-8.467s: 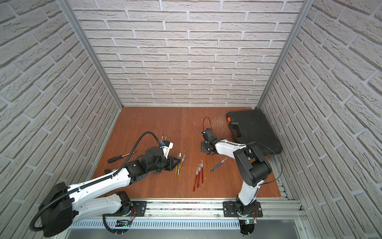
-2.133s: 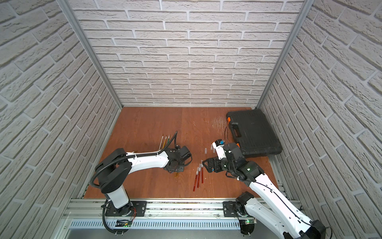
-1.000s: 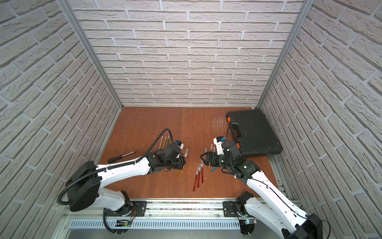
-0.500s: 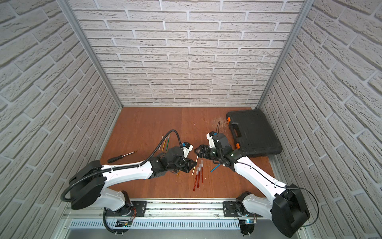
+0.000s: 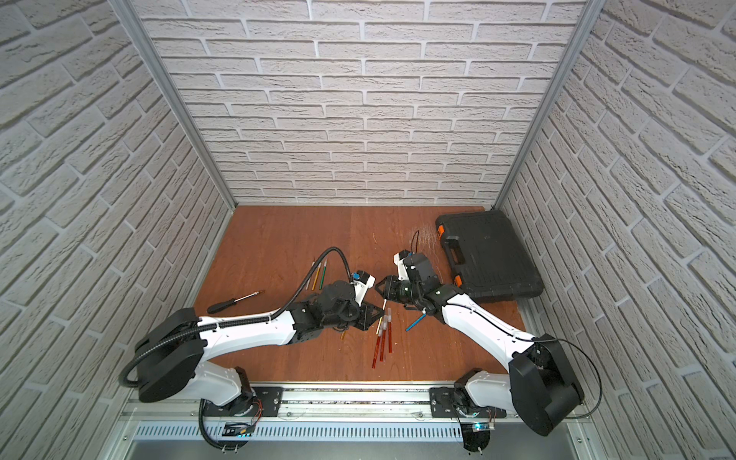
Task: Remove protective caps from carving knives
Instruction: Remove the protective sleeve from the carving knife.
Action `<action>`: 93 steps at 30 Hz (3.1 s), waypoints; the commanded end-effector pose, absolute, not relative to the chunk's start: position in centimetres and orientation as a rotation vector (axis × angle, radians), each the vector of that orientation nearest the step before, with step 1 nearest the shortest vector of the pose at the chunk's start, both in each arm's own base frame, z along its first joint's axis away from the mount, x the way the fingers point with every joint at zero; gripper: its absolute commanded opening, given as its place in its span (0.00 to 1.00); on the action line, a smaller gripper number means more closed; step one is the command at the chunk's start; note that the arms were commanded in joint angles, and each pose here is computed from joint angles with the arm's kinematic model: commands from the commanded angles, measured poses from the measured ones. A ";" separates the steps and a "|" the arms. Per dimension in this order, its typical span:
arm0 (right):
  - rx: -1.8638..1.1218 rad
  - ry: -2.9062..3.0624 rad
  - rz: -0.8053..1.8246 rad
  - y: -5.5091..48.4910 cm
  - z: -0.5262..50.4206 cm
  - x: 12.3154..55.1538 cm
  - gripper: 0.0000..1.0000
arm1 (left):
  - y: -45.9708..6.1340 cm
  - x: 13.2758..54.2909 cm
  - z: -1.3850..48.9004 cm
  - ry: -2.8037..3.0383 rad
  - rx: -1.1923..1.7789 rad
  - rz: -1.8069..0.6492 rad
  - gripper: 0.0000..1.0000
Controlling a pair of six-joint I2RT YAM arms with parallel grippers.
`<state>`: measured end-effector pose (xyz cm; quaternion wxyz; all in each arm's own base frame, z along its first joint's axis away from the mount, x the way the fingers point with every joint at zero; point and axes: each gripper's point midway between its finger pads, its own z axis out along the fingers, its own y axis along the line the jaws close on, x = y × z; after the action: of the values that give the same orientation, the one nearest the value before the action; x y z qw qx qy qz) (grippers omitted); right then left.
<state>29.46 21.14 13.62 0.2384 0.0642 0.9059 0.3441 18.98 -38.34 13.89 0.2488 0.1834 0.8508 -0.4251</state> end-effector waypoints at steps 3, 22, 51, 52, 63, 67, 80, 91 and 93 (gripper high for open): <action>0.154 2.407 0.974 21.8 15.5 30.5 0.25 | -39.2 18.8 14.5 2.273 0.504 -1.209 0.02; 0.158 2.402 0.962 21.6 15.5 30.6 0.12 | -39.0 19.1 13.8 2.289 0.447 -1.228 0.00; 0.125 2.295 0.848 20.7 18.3 33.7 0.07 | -39.6 17.0 13.6 2.304 0.531 -1.294 0.00; 0.127 2.290 0.848 20.7 18.5 33.8 0.07 | -39.6 16.9 13.5 2.306 0.533 -1.293 0.00; 0.141 2.253 0.842 20.2 19.8 35.1 0.08 | -39.9 16.5 13.5 2.299 0.536 -1.295 0.00; 0.149 2.241 0.822 19.8 20.2 35.5 0.08 | -40.2 16.3 13.7 2.293 0.543 -1.304 0.00; 0.124 2.271 0.719 18.6 19.9 36.1 0.08 | -38.9 16.6 13.8 2.299 0.509 -1.237 0.00; 0.058 2.407 0.462 15.3 16.4 34.1 0.10 | -32.3 19.0 14.4 2.311 0.362 -1.113 0.00; 0.057 2.421 0.428 14.9 15.7 34.1 0.10 | -31.2 19.2 14.7 2.305 0.340 -1.096 0.00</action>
<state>34.25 16.18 16.05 0.3269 0.0315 0.9237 0.1972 18.93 -32.73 14.84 0.2668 0.1285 0.8552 -0.4254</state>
